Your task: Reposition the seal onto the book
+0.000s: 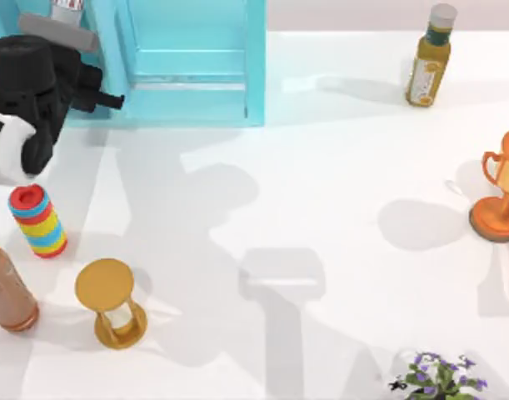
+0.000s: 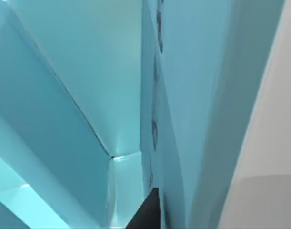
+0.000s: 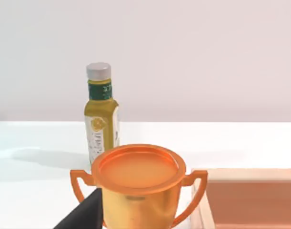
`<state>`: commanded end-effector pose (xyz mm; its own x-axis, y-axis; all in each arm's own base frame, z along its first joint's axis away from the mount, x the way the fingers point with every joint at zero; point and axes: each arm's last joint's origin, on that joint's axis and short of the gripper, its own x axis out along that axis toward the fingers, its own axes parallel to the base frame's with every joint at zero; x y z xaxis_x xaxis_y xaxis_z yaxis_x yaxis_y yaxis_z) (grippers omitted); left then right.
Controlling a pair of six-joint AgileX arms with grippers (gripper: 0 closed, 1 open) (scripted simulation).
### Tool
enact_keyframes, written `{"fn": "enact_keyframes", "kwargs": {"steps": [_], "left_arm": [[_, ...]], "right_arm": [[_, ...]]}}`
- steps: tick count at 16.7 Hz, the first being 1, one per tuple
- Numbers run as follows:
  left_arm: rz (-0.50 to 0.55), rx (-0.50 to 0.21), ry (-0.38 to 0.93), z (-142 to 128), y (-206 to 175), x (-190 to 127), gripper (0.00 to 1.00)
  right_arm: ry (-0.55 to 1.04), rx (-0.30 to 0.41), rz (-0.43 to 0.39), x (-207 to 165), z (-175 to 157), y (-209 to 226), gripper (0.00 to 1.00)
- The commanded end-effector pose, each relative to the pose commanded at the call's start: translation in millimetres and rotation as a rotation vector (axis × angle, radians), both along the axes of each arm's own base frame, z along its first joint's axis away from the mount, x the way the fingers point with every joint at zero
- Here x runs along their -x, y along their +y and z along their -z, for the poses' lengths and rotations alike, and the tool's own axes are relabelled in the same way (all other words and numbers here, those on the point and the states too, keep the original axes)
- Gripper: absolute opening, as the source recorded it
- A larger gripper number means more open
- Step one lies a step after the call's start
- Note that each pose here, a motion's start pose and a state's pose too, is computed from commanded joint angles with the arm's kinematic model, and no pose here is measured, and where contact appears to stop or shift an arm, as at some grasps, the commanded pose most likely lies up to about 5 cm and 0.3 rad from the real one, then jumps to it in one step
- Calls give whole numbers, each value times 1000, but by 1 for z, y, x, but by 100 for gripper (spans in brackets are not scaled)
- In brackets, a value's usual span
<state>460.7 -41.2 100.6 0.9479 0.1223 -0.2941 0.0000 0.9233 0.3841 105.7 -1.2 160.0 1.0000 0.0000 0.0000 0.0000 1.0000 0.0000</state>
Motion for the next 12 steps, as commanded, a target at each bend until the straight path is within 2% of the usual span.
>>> {"fn": "enact_keyframes", "kwargs": {"steps": [6, 12], "left_arm": [[0, 0, 0, 0, 0, 0, 2], [0, 0, 0, 0, 0, 0, 0]], "right_arm": [[0, 0, 0, 0, 0, 0, 100], [0, 0, 0, 0, 0, 0, 100]]}}
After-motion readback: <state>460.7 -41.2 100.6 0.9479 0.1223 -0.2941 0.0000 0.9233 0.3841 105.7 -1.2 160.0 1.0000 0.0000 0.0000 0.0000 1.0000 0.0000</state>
